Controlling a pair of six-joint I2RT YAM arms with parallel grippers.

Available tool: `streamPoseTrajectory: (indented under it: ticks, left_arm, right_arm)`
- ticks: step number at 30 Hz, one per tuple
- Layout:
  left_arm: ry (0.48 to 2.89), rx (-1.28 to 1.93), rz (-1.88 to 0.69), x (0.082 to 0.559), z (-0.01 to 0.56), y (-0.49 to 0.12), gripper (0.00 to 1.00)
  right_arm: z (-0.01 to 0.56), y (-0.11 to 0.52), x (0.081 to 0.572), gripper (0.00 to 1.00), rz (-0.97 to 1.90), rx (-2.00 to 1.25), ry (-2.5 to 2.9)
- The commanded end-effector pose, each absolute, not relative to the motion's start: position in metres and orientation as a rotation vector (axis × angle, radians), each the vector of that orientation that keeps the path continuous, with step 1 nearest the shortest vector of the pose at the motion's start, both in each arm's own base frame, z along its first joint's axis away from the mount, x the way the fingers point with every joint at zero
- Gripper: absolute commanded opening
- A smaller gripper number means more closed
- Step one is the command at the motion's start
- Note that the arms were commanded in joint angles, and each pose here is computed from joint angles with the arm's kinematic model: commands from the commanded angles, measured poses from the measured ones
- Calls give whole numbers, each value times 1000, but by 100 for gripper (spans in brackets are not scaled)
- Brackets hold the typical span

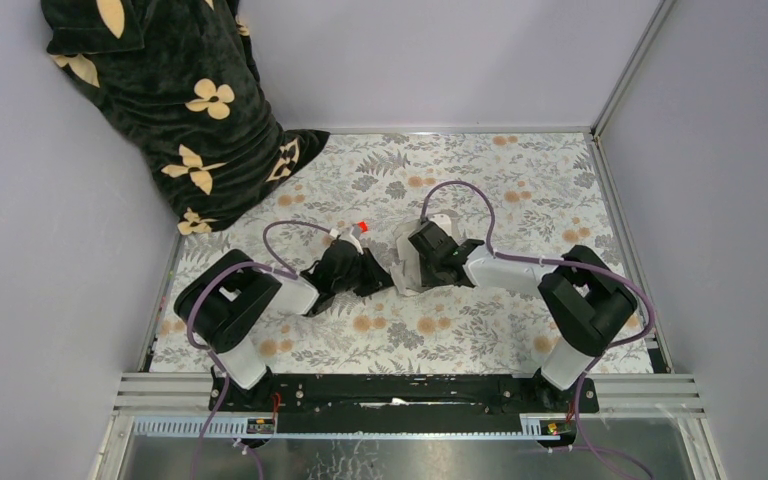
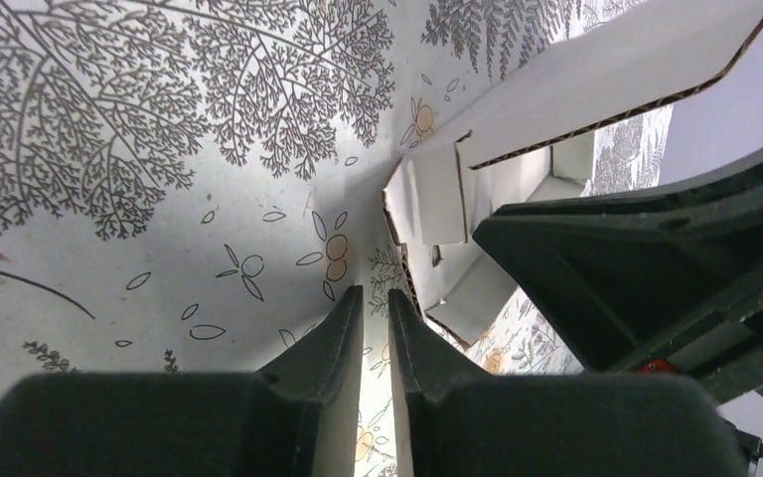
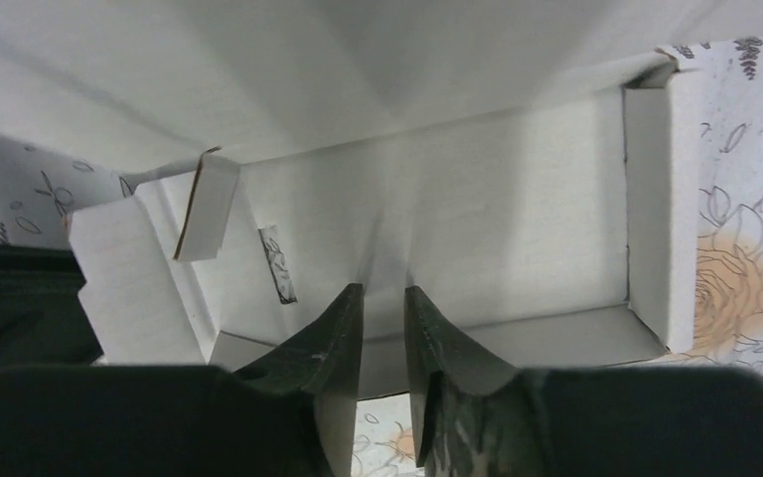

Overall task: Fold the paper box
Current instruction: Fold the paper box at the center of the board.

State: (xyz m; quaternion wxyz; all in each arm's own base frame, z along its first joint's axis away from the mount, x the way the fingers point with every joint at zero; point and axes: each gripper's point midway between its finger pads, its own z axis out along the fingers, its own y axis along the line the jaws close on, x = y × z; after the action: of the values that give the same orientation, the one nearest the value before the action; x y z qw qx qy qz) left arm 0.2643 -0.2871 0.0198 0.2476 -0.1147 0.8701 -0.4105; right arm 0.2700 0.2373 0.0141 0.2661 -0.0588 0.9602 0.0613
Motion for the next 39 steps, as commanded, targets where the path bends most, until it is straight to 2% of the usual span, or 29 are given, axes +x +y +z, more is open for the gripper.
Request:
streamPoseTrajectory:
  ticks: [1,7,11,15,23,39]
  left_arm:
    - [2369,-317,-1018,278,23,-282,22]
    - [2401,-331,-966,289,16,-274,24]
    - [2411,-332,-951,293,11,-273,24]
    - [2404,-337,-947,292,14,-267,24]
    - [2408,-339,-942,283,16,-253,27]
    - [2414,-339,-959,275,16,-245,27]
  right_arm:
    - [42,231,274,34,178,-204,2513]
    - [93,230,286,44,180,-250,2399]
    - [101,223,289,51,134,-250,2385]
    - [87,193,291,53,12,-233,2398]
    - [67,154,307,57,73,-181,2414]
    - [28,151,312,64,-11,-242,2508]
